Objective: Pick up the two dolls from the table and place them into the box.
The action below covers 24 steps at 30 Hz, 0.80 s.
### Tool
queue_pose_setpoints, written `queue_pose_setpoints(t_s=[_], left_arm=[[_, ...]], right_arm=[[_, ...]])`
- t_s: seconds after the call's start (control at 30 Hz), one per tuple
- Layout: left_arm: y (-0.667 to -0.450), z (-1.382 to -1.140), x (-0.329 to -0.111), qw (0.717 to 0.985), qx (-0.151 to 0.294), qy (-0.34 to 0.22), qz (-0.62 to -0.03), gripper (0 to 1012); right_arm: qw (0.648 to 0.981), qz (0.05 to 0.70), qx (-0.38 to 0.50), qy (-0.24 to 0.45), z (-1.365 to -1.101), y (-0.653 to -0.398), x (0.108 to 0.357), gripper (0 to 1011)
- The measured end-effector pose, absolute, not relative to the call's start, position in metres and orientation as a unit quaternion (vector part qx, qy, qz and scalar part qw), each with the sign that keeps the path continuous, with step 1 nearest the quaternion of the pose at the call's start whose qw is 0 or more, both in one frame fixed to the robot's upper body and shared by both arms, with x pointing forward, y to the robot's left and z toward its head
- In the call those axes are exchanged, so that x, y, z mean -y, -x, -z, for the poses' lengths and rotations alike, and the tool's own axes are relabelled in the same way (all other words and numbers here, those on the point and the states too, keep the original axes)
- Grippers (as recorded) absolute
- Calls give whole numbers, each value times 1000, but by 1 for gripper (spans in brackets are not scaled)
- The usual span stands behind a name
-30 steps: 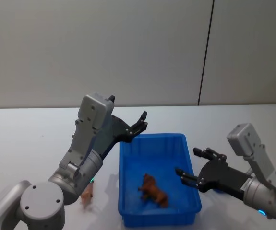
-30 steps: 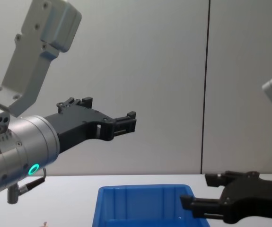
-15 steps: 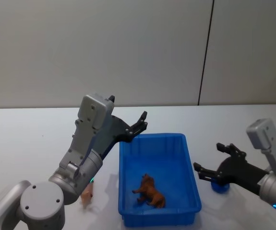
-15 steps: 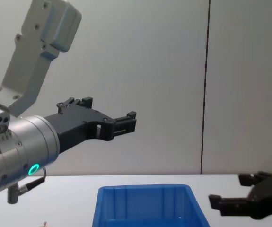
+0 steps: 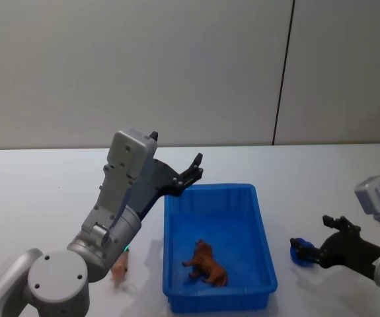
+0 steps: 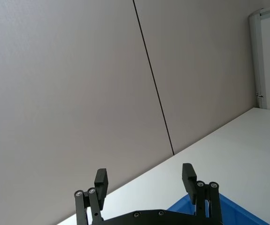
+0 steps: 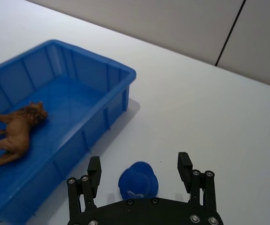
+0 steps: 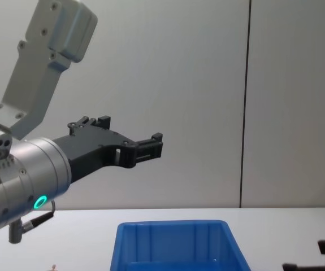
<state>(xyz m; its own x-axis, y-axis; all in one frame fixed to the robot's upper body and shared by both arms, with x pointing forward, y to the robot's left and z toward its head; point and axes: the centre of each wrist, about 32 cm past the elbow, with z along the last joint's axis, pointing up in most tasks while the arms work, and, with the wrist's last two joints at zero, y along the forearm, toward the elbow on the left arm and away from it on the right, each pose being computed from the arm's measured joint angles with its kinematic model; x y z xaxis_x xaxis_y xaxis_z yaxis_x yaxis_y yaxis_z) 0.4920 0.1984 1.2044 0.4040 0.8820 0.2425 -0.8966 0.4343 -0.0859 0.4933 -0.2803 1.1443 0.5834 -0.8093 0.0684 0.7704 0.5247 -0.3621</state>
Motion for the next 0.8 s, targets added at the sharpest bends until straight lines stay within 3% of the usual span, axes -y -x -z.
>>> queue_pose_setpoints(t_s=[0.47,0.67,0.8], left_arm=[[-492,-1204,-198,837,126,-29,-531,1001],[-492,-1204,-198,837,126,-29,-531,1001],[-492,-1204,-198,837,126,-29,-531,1001]], right_arm=[[862,452,-90,211,-1127,-498,281,1001],[861,450,-100,215,-1123,-500,278,900],[861,450,-105,214,-1121,-501,276,755]])
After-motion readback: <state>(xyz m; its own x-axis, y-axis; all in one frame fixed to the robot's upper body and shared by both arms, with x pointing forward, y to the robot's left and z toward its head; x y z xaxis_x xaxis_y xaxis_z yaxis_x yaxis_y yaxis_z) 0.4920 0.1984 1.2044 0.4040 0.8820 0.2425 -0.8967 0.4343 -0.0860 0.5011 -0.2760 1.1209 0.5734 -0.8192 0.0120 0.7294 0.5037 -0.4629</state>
